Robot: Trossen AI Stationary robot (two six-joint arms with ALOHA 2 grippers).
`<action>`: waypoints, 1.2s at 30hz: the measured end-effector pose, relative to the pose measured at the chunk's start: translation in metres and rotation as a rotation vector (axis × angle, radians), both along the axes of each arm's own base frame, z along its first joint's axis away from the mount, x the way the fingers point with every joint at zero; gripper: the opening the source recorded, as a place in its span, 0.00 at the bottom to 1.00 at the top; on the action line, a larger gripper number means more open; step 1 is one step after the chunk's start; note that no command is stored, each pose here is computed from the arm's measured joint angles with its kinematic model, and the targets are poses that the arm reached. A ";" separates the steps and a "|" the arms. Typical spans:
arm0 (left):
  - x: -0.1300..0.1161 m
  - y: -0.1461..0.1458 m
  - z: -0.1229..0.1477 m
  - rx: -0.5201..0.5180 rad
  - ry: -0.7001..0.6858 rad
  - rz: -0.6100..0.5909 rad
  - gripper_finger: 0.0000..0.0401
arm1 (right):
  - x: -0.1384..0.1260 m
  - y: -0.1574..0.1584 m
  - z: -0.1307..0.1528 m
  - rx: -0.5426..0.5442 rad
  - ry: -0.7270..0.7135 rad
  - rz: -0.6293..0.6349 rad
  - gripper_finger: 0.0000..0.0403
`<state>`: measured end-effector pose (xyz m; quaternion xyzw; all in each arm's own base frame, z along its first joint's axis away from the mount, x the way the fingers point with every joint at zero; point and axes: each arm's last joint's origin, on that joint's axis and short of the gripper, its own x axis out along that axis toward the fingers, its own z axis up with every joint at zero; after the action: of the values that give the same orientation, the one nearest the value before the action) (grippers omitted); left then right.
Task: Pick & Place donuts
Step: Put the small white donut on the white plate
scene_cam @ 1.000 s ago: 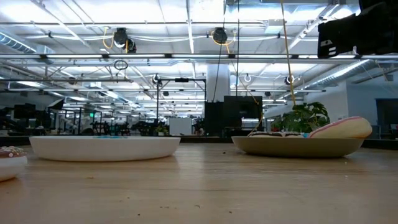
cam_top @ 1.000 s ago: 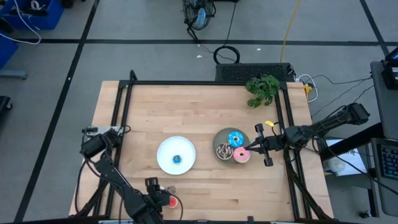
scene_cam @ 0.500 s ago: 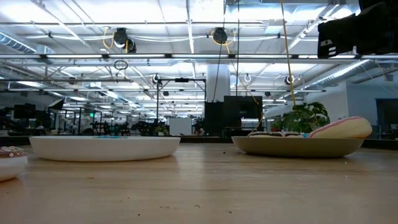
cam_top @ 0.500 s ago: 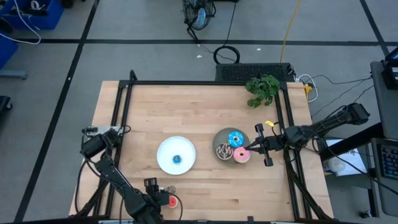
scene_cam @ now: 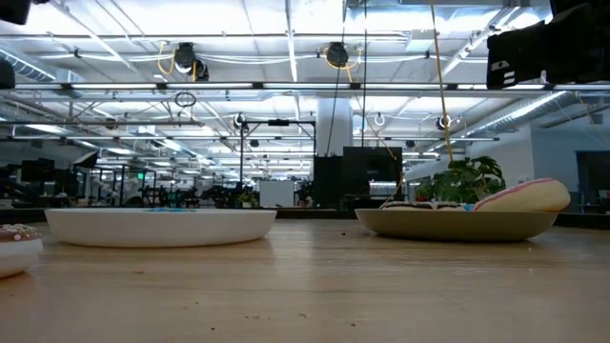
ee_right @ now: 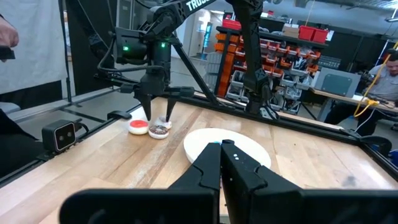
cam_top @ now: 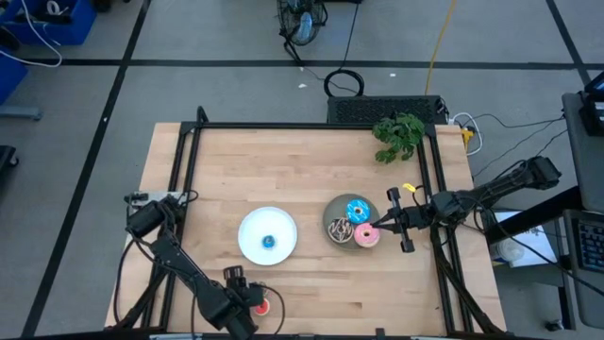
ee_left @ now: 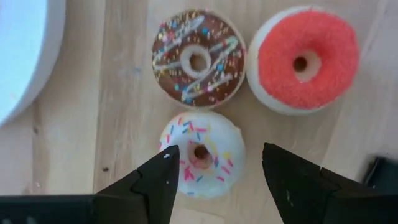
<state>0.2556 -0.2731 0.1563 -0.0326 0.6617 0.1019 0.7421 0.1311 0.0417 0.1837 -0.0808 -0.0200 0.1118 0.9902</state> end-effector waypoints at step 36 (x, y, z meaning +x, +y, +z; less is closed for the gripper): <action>0.004 -0.005 0.012 -0.047 -0.016 0.042 0.46 | 0.000 0.000 -0.001 -0.015 0.004 -0.002 0.00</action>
<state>0.2592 -0.2782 0.1684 -0.0647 0.6572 0.1019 0.7440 0.1312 0.0416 0.1830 -0.0879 -0.0170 0.1110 0.9898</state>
